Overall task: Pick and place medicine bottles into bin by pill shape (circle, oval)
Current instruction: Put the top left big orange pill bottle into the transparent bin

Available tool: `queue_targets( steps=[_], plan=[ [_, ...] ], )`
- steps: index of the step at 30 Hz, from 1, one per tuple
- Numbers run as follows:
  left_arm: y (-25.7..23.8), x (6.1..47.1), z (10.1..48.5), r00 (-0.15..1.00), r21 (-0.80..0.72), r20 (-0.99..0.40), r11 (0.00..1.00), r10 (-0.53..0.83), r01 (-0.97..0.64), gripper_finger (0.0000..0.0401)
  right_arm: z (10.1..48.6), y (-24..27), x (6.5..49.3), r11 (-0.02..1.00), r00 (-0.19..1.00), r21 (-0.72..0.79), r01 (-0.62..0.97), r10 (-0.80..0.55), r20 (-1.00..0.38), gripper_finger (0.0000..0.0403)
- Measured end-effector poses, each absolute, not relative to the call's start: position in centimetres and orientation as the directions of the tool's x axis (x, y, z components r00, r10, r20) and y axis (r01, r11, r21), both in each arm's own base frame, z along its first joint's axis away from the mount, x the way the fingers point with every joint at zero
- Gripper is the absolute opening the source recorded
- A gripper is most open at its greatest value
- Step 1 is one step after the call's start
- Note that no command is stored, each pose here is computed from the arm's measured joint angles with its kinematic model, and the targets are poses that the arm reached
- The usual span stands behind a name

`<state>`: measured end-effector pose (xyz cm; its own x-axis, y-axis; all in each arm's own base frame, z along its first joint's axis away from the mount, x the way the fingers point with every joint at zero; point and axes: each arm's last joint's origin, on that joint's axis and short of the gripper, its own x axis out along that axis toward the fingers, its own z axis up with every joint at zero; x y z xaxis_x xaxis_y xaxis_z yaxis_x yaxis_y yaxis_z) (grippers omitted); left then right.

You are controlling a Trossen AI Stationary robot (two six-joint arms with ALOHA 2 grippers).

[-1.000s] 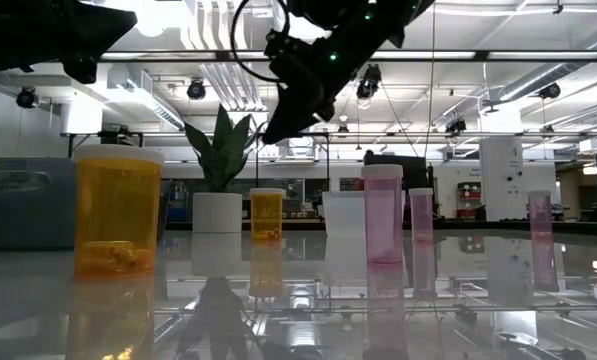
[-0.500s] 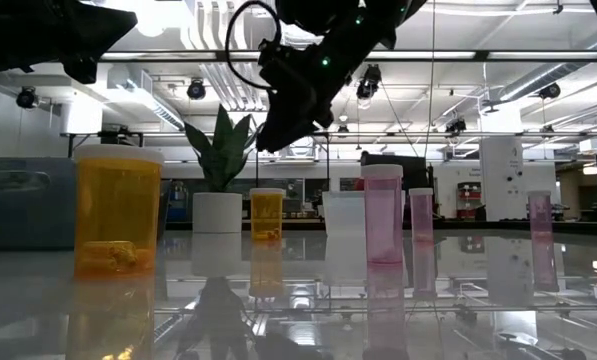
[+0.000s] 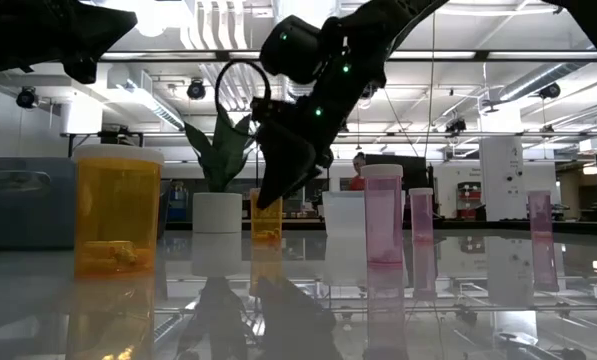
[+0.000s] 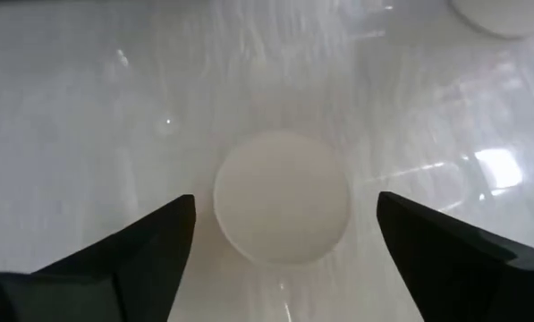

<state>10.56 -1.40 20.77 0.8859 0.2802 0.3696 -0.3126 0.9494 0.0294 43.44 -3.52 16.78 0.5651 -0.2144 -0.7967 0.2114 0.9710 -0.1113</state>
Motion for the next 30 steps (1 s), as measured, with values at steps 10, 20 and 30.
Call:
queue_targets(
  steps=[10,20,30],
  plan=[
    [-1.4,10.6,20.8,0.886,0.030,0.369,0.949,0.280,-0.313,0.0004,16.9,-3.5,43.7,0.972,0.587,-0.113,0.205,-0.215,-0.780,0.0306],
    [-1.4,10.6,20.8,0.886,0.030,0.368,0.949,0.281,-0.313,0.0004,17.0,-3.5,43.7,0.971,0.592,-0.104,0.217,-0.215,-0.777,0.0206],
    [-1.4,10.6,20.8,0.886,0.030,0.369,0.949,0.280,-0.313,0.0004,17.8,-3.4,43.5,0.968,0.604,-0.081,0.236,-0.212,-0.769,0.0198]
  ],
)
